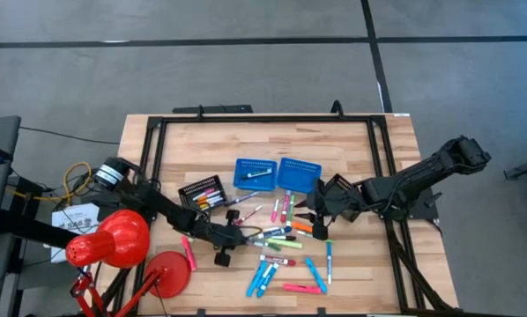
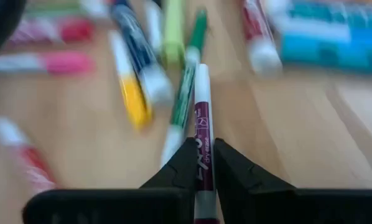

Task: Pick & Place Markers
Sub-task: Put the purple alcohol marker into the right blue bin

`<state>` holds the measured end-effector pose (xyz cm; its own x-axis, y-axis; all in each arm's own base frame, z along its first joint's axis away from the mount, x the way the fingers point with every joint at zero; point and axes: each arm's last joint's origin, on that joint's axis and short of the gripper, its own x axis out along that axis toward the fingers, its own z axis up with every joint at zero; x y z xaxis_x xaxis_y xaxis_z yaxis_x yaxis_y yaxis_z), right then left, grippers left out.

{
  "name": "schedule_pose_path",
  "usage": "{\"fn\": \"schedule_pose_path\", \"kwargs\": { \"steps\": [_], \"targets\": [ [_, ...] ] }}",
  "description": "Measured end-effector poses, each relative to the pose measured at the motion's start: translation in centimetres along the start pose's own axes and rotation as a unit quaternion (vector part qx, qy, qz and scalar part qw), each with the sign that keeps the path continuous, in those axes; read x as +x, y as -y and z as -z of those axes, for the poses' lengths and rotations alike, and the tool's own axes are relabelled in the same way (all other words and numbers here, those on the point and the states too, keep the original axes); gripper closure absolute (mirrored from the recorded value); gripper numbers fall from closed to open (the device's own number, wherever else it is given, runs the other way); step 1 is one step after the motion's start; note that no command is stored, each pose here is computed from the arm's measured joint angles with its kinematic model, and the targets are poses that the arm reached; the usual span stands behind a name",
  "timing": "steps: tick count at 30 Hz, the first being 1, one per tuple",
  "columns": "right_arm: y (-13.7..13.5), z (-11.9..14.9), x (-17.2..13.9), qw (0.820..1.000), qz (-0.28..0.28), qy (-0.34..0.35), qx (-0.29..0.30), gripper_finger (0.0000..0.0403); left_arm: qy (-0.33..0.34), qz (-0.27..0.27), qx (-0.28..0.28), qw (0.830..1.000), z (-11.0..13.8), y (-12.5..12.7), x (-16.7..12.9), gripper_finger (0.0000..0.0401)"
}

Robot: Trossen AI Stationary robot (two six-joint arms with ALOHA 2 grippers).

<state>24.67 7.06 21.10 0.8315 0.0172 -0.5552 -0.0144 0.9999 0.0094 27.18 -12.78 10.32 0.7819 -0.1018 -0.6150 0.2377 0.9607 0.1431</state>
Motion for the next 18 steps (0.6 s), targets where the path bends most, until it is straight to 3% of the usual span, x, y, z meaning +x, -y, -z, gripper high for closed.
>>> {"fn": "schedule_pose_path", "kwargs": {
  "steps": [9, 13, 18],
  "targets": [
    [-0.2, -0.4, 2.6, 0.996, 0.002, 0.049, -0.072, 0.0285, 0.117, -0.105, 0.032, 0.987, -5.0, -3.4, -4.4, 0.0362],
    [0.3, -0.2, 4.4, 0.993, 0.016, 0.065, -0.097, 0.0285, 0.138, -0.129, 0.023, 0.982, -5.9, -5.1, -5.5, 0.0365],
    [1.3, -0.3, 5.9, 0.992, 0.033, 0.087, -0.087, 0.0285, 0.141, -0.136, 0.013, 0.981, -6.0, -6.3, -5.7, 0.0363]
  ]
}}
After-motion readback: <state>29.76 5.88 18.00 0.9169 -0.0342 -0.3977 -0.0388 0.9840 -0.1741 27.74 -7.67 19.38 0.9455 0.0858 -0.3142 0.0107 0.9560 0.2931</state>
